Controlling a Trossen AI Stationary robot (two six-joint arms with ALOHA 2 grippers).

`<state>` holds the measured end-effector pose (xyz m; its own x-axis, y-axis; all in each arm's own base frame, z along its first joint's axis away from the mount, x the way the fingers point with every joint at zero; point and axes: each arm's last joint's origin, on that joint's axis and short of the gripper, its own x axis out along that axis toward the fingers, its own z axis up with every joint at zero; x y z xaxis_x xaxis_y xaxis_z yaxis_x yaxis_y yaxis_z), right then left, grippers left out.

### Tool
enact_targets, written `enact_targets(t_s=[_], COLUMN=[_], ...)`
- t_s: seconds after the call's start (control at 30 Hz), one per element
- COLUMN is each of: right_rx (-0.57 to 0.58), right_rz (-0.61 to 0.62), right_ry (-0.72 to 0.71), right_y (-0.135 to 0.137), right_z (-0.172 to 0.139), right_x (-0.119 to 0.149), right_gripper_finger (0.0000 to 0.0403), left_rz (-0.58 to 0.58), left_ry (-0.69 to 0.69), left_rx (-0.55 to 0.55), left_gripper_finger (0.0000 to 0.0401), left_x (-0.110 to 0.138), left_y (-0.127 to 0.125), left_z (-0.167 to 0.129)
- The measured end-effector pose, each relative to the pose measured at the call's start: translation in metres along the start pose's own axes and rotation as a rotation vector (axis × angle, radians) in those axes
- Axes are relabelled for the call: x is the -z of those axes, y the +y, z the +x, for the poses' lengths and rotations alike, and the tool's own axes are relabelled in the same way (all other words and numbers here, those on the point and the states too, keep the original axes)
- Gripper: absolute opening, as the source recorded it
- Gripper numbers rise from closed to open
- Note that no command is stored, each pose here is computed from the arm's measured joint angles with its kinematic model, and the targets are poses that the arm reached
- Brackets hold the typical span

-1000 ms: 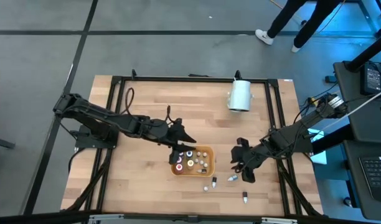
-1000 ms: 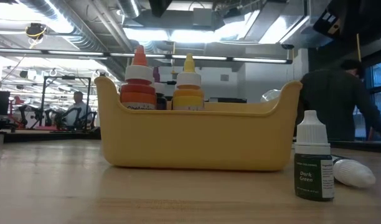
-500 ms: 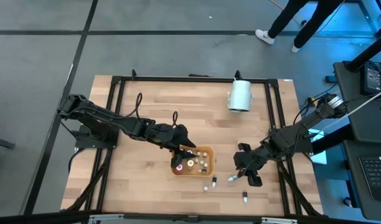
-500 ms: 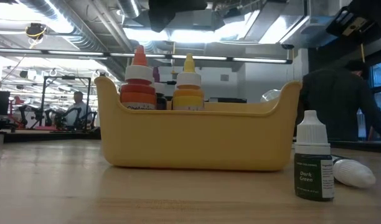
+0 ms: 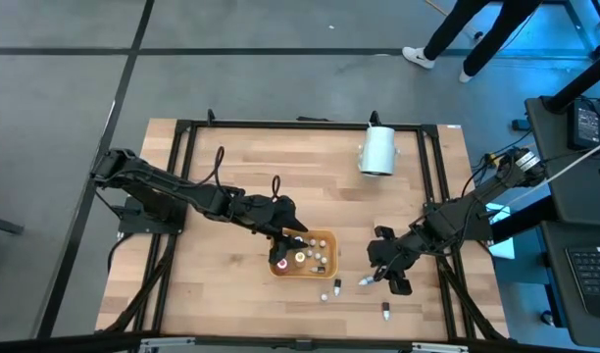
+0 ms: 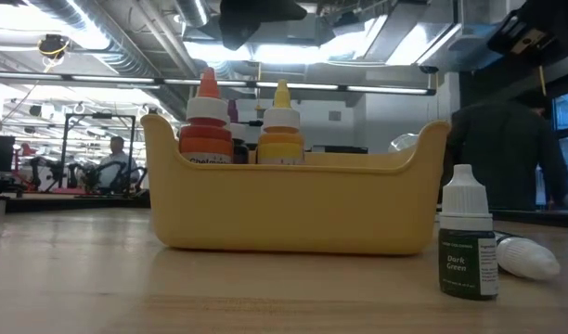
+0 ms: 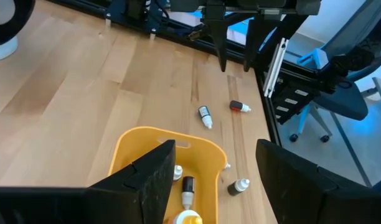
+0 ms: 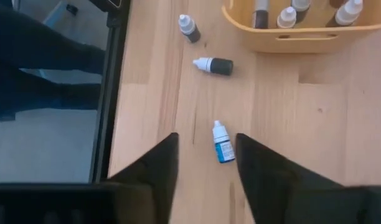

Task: Pick & Place food coloring
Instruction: Put the small blue food coloring bottle in the yellow bin

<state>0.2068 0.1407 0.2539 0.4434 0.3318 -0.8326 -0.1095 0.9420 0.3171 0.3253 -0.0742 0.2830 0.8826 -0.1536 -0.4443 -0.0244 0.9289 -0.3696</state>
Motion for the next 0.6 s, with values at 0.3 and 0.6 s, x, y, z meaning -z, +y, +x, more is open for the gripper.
enact_targets(t_s=[0.3, 0.6], right_rx=[0.047, 0.071], right_rz=[0.0, -0.082], right_ry=[-0.084, -0.141], right_y=[0.0, 0.006], right_z=[0.0, 0.017], right_x=[-0.005, -0.012], right_gripper_finger=[0.0273, 0.0267], left_rz=[0.0, 0.061], left_ry=[0.0, 0.083], left_rx=[0.0, -0.04], left_gripper_finger=[0.0216, 0.0216], left_x=[0.0, 0.01], left_y=[0.0, 0.0], left_z=[0.0, -0.001])
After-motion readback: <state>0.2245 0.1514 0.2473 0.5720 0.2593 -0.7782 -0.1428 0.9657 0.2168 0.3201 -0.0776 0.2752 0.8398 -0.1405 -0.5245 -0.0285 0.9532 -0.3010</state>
